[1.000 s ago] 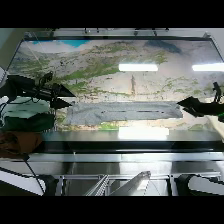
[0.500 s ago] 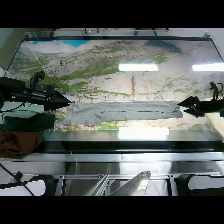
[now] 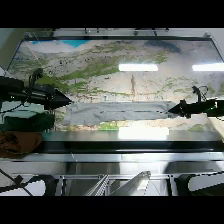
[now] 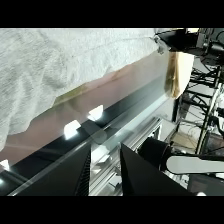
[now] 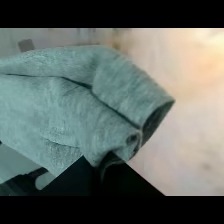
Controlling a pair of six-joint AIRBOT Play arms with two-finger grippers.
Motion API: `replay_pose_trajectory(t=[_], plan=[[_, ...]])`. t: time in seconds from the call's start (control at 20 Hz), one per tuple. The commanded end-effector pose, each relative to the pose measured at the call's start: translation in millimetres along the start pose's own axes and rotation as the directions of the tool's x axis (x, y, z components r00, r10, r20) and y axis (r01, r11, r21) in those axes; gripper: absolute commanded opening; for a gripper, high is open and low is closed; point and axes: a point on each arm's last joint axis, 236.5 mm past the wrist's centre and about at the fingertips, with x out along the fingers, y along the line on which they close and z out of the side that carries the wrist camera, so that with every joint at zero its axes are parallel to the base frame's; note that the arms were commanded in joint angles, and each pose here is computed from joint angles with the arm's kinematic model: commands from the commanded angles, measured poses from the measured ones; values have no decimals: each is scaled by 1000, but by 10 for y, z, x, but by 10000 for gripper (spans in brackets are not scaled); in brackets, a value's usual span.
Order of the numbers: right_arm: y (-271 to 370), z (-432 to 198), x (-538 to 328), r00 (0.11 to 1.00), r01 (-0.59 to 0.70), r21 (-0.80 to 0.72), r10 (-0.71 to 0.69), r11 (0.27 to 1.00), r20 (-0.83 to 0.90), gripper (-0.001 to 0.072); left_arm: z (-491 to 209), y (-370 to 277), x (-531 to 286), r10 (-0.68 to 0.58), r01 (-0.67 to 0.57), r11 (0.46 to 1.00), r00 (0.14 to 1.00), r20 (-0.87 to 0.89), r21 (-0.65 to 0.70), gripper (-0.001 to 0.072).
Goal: Fold the shirts.
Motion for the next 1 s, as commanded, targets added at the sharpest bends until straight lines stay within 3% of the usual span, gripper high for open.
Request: replay_pose_trajectory(t=[0.0, 0.05, 0.25, 0.4, 0.65, 0.85, 0.95], plan=[[329, 81, -24, 996, -83, -57, 83, 995, -14, 17, -9, -91, 323, 17, -16, 999, 999, -31, 50, 81], [418, 88, -105, 994, -104, -76, 102, 992, -26, 16, -55, -129, 513, 25, -18, 994, 998, -63, 109, 3], [745, 82, -548, 987, -161, -129, 156, 979, -45, 16, 97, -320, 1593, 121, -112, 959, 992, -20, 259, 6], [832, 78, -808, 986, -164, -158, 163, 974, -18, 17, 42, -534, 2412, 142, -112, 933, 988, -62, 343, 5], [856, 18, -1154, 984, -176, -178, 181, 968, 10, 16, -124, -643, 3425, 151, -90, 934, 976, -154, 347, 3], [990, 34, -1339, 963, -255, -192, 267, 947, 37, 16, -147, -336, 3703, 290, -210, 917, 934, -209, 339, 3], [1131, 41, -1421, 948, -300, -224, 315, 927, 35, 16, -133, -379, 3743, 297, -203, 910, 927, -228, 361, 3]])
